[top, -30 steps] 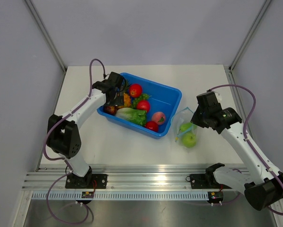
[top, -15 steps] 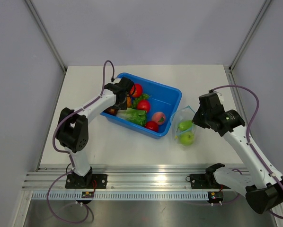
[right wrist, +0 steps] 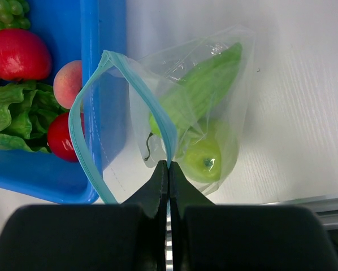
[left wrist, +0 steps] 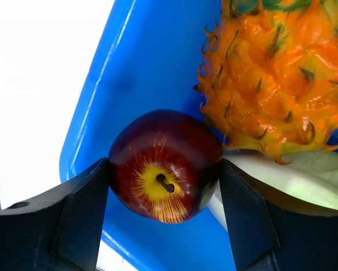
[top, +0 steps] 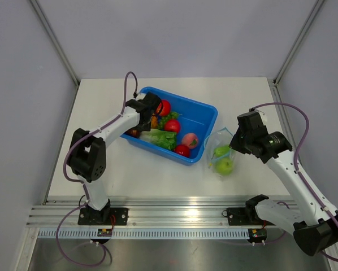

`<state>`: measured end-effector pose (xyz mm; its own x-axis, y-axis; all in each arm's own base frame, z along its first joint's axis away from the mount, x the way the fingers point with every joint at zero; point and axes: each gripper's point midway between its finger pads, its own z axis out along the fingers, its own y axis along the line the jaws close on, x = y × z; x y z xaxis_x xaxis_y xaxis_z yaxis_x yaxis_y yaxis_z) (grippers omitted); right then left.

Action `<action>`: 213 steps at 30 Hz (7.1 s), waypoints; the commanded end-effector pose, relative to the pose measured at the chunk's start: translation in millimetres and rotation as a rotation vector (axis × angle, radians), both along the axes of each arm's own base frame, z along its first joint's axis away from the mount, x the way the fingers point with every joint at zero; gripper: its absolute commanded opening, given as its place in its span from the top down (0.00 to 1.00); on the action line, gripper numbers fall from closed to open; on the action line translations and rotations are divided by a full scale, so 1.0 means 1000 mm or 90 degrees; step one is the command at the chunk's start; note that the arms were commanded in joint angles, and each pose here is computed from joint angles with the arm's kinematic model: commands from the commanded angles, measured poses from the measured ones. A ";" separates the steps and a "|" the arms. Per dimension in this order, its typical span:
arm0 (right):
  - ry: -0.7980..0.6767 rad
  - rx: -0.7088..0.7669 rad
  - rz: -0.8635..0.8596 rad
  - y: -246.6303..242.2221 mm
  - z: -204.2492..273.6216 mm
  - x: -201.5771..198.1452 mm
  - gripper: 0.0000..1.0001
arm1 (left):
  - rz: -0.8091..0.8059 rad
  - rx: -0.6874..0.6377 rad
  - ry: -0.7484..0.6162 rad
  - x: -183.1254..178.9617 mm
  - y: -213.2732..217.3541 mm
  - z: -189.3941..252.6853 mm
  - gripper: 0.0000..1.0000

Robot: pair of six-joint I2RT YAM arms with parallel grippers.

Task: Place the food in the zip-top bag and seal the zipper
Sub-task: Pick up the fake vegetable from the bin, then place the fake vegetable in the zipper food storage bag, then adjust the zipper food storage bag at the center of the board.

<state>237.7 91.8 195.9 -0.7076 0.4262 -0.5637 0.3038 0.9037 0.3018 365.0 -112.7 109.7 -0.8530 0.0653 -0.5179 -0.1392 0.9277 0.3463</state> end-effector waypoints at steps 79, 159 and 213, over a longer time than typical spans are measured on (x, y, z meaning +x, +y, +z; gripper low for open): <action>-0.087 0.180 0.033 0.038 0.033 -0.003 1.00 | -0.546 -0.630 0.096 -0.114 -0.350 0.116 0.63; 0.019 0.081 0.082 0.012 0.008 -0.002 1.00 | -0.530 -0.660 0.112 -0.120 -0.350 0.129 1.00; -0.035 0.072 0.108 -0.004 -0.001 -0.027 0.40 | -0.377 -0.618 0.087 -0.038 -0.371 0.070 1.00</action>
<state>202.5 80.8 192.0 -0.7523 0.3529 -0.5564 0.1424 0.9116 0.3857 316.8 -470.7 162.4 -0.8923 0.1301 -0.4324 0.3721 0.7543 -0.5409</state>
